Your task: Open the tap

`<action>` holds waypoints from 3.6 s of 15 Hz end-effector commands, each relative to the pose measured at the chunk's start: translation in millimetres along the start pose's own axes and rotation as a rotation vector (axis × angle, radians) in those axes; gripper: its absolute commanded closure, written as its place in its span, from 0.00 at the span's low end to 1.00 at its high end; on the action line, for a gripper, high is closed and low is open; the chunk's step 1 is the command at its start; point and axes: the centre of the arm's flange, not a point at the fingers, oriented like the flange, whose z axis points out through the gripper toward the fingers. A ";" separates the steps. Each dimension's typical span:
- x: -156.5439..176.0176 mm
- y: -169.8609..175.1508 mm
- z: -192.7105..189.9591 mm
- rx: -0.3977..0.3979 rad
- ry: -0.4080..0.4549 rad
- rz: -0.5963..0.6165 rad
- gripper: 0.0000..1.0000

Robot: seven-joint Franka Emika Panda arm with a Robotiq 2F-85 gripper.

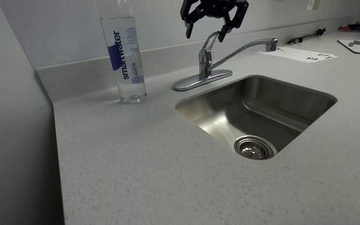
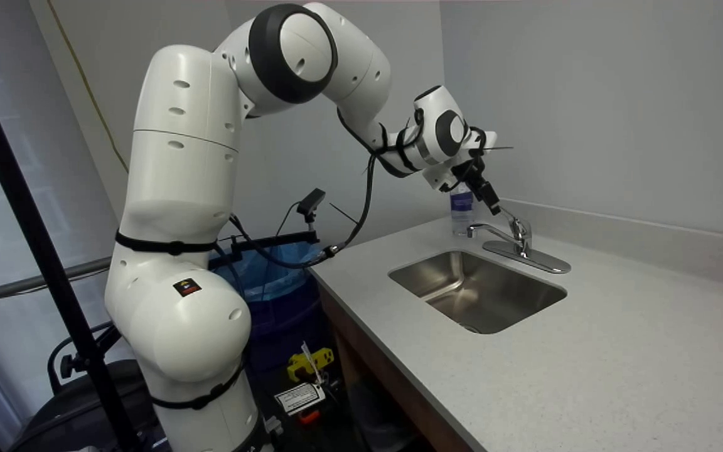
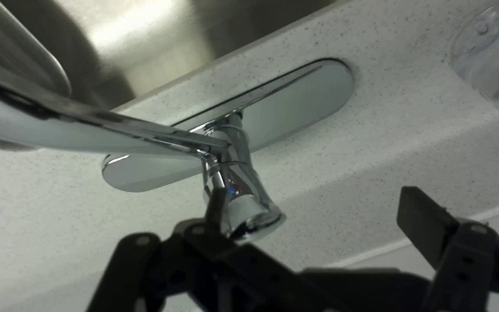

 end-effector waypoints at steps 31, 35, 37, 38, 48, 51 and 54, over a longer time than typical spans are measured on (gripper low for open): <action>52.5 91.0 -97.3 -0.016 -0.136 -0.146 0.00; 55.3 112.7 -123.1 0.022 -0.132 -0.150 0.00; 54.5 122.2 -133.8 0.037 -0.130 -0.150 0.00; 56.7 129.2 -140.1 0.044 -0.129 -0.150 0.00; 47.8 170.9 -182.8 0.088 -0.121 -0.145 0.00; 45.9 186.1 -193.9 0.086 -0.123 -0.128 0.00; 52.1 177.0 -182.9 0.069 -0.105 -0.115 0.00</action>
